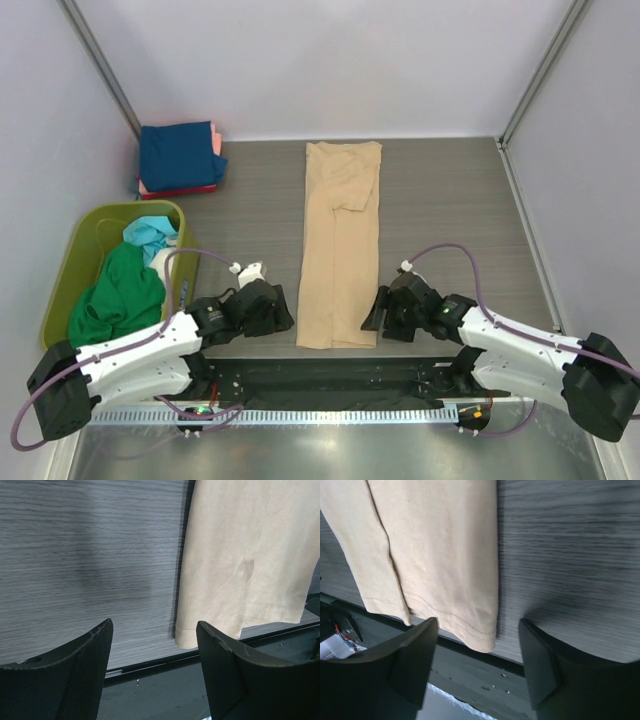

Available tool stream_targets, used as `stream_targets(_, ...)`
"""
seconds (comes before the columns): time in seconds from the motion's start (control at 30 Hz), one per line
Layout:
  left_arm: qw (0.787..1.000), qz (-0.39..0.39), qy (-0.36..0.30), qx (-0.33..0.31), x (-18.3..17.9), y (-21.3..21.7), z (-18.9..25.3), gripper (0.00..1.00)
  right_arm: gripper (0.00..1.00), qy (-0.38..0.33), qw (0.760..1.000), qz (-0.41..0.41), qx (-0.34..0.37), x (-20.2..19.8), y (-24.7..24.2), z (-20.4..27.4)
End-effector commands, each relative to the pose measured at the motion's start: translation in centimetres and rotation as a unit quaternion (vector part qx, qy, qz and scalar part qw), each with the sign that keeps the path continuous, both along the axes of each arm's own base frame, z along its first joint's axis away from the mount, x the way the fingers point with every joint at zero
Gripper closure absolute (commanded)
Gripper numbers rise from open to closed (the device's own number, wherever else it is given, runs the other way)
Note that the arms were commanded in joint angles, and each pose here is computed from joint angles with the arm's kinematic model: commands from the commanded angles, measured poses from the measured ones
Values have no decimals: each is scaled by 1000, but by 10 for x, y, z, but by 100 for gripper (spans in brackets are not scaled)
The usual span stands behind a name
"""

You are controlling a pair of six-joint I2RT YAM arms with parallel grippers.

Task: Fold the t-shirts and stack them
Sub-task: Fold the tshirt

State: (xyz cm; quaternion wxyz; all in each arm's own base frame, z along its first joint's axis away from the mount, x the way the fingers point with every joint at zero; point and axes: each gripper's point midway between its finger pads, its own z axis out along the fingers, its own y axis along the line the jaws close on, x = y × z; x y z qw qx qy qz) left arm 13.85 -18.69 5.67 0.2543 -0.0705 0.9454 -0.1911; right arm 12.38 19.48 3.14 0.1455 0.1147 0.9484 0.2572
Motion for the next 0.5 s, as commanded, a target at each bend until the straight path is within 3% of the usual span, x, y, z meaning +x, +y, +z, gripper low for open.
stream_targets(0.0,999,3,-2,-42,5,-18,2,31,33,-6,1000,-23,1,4,7,-9)
stream_targets(0.23,998,-10,26,-53,-3,-27,-14,32,65,2,1000,-21,9,-7,8,-16)
stream_targets(0.47,996,-24,41,-71,-7,-37,-23,37,79,3,1000,-22,7,-12,3,-20)
